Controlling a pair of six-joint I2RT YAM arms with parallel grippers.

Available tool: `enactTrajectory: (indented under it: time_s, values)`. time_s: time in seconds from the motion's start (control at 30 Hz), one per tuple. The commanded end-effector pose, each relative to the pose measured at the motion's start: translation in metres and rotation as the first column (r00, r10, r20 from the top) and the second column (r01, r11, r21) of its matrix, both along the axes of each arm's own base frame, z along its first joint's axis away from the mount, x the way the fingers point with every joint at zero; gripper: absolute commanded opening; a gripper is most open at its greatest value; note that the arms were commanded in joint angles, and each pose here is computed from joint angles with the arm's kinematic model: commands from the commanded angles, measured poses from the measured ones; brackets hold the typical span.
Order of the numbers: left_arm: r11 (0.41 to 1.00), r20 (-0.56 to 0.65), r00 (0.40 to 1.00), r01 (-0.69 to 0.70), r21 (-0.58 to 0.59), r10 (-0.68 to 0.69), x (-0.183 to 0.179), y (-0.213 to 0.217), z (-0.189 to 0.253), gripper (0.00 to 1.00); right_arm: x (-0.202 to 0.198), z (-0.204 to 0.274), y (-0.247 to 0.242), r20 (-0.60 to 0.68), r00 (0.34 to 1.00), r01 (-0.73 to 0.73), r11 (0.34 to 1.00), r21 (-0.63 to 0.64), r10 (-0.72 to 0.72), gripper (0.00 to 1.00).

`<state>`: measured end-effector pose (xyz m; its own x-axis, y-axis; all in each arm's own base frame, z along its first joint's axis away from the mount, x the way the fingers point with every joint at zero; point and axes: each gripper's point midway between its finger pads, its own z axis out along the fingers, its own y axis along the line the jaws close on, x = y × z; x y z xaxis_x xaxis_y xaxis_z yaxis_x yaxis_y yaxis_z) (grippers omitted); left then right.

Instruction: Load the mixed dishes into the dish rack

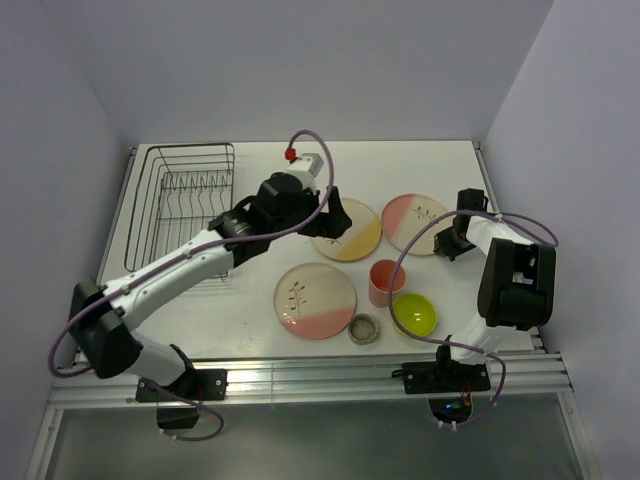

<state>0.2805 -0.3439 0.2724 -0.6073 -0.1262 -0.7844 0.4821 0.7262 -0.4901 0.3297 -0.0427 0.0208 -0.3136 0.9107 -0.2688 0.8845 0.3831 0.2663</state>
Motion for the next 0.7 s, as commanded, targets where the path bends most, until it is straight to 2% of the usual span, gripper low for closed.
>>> enactTrajectory:
  time_s: [0.0,0.17,0.27,0.5,0.63,0.67]
  values:
    - [0.996,0.021,1.000,0.014,0.087,-0.016,0.023,-0.020,-0.009,0.91,0.005,0.025,0.011,0.046,0.999,-0.029,0.999,0.036,0.027,0.00]
    - [0.968,-0.059,0.995,0.095,0.234,-0.084,0.051,-0.051,-0.054,0.91,0.022,0.051,0.021,0.091,0.995,-0.046,0.994,0.099,0.037,0.00]
    - [0.962,-0.135,0.980,0.175,0.208,-0.149,0.064,-0.075,-0.071,0.90,0.030,0.061,0.029,0.122,0.992,-0.054,0.987,0.149,0.036,0.00]
    - [0.972,-0.250,0.946,0.229,0.059,-0.208,0.077,-0.104,-0.087,0.86,0.041,0.069,0.039,0.153,0.988,-0.068,0.974,0.216,0.035,0.00]
    - [0.965,-0.336,0.905,0.240,-0.106,-0.262,0.076,-0.119,-0.089,0.81,0.044,0.069,0.046,0.169,0.985,-0.069,0.963,0.260,0.025,0.00]
    - [0.954,-0.389,0.873,0.244,-0.175,-0.295,0.069,-0.124,-0.085,0.78,0.046,0.071,0.048,0.180,0.983,-0.075,0.960,0.270,0.026,0.00]
